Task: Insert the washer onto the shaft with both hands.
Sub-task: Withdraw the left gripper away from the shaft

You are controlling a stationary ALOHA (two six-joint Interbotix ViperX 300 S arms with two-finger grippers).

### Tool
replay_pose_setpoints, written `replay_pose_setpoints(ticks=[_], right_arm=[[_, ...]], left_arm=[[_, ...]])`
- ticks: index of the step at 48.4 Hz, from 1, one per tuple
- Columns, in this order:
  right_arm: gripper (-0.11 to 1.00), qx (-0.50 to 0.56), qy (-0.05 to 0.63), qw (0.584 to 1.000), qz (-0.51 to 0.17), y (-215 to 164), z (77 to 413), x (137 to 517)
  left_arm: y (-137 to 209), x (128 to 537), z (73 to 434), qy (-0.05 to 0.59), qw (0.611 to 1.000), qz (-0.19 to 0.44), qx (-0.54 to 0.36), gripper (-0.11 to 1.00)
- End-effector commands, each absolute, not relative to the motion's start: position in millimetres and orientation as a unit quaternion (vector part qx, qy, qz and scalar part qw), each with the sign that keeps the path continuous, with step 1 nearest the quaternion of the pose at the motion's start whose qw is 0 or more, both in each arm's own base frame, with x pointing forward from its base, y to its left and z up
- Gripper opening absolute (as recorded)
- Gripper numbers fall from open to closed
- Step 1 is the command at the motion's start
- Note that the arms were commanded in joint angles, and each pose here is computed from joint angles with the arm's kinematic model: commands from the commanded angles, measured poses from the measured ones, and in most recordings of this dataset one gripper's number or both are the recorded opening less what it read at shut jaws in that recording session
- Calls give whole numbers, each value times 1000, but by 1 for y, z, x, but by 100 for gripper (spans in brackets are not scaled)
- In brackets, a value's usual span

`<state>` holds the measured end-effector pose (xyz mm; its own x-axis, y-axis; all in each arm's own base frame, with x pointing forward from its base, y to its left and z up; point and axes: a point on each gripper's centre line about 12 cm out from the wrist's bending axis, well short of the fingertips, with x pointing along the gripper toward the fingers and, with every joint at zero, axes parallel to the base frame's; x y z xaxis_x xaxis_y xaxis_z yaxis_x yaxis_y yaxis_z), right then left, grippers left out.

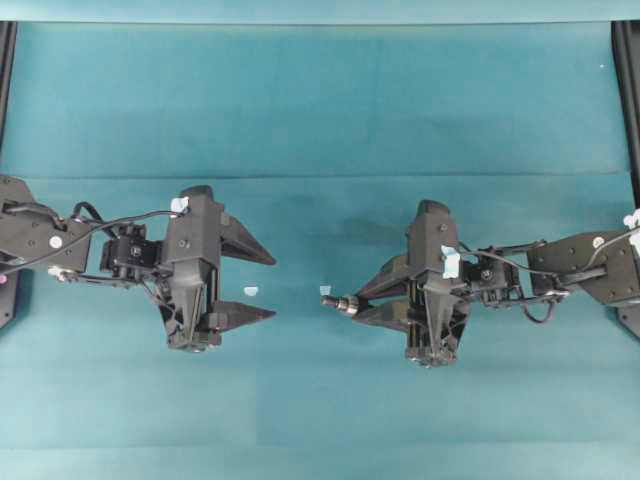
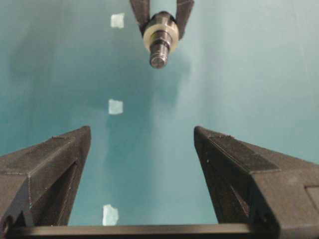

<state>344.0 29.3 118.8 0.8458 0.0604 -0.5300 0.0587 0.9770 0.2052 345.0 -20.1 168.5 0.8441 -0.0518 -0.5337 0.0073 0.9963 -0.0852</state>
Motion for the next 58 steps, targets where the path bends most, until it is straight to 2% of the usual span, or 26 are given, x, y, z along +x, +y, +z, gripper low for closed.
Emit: replay_pose_setpoints(ticks=[1, 58], right_arm=[[0, 106, 265, 958, 4, 30, 126, 348], [0, 106, 265, 958, 4, 30, 126, 348]], left_arm=[[-21, 347, 178, 264, 964, -18, -38, 89], [-21, 345, 175, 278, 960, -16, -39, 89]])
